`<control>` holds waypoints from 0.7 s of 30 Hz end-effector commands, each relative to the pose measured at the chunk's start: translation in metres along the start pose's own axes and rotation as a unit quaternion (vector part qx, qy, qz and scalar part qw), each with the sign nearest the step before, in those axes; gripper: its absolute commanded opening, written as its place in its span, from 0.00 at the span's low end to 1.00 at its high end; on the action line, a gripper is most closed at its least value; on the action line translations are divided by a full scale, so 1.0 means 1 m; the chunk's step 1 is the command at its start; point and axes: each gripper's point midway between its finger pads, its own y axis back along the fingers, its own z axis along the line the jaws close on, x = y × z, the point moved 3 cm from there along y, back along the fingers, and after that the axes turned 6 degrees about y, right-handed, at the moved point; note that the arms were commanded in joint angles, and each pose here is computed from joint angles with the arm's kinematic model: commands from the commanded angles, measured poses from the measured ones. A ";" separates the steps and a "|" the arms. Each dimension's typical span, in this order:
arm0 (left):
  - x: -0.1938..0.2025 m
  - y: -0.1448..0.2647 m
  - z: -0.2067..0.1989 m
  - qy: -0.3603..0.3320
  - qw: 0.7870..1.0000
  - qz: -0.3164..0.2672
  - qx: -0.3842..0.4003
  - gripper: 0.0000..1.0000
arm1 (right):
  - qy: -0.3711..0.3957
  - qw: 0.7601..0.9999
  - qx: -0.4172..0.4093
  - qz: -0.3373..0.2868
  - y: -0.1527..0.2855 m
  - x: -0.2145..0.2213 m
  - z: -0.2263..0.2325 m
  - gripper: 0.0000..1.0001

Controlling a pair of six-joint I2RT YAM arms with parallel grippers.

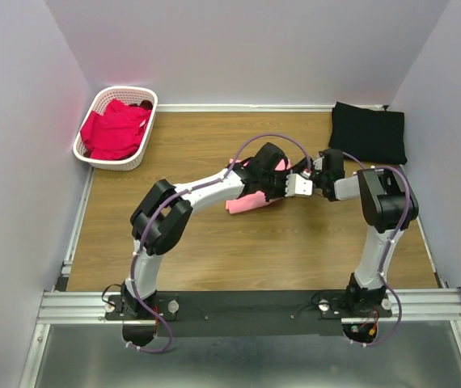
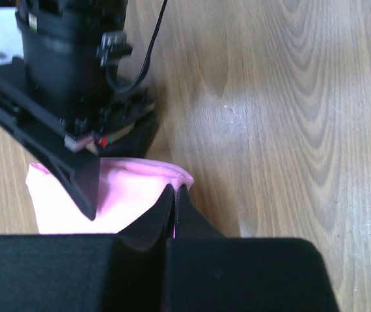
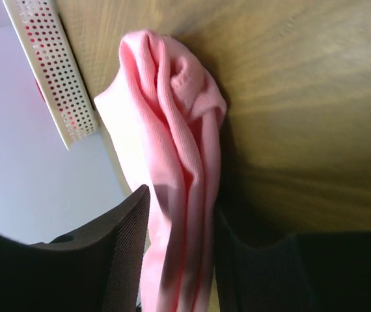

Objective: Fold and stack the t-shirts
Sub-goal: Neatly place the folded tshirt to the corner

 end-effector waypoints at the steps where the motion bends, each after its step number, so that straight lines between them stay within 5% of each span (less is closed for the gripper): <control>1: -0.022 0.007 0.005 0.006 1.000 -0.031 0.005 0.00 | 0.006 0.999 0.028 -0.036 -0.019 -0.009 -0.013 0.44; 9: -0.022 0.005 0.004 0.009 0.999 -0.033 0.007 0.00 | 0.017 0.998 0.049 -0.048 -0.029 -0.012 -0.025 0.29; 10: -0.023 0.006 0.004 0.009 0.999 -0.033 0.006 0.00 | 0.023 0.998 0.048 -0.046 -0.030 -0.013 -0.024 0.15; 12: -0.023 0.011 0.005 0.014 0.999 -0.031 0.004 0.12 | 0.060 0.996 0.045 -0.044 -0.034 -0.024 -0.014 0.01; 13: -0.019 0.015 0.003 0.022 0.999 -0.026 0.006 0.28 | 0.068 0.995 0.061 -0.033 -0.034 -0.025 -0.014 0.00; 15: -0.016 0.033 0.004 0.048 0.998 -0.033 0.002 0.47 | 0.137 0.988 0.070 -0.033 -0.033 -0.041 0.002 0.00; 21: 0.013 0.092 0.021 0.137 0.990 -0.025 -0.037 0.55 | 0.321 0.939 0.119 -0.046 -0.022 -0.095 0.034 0.01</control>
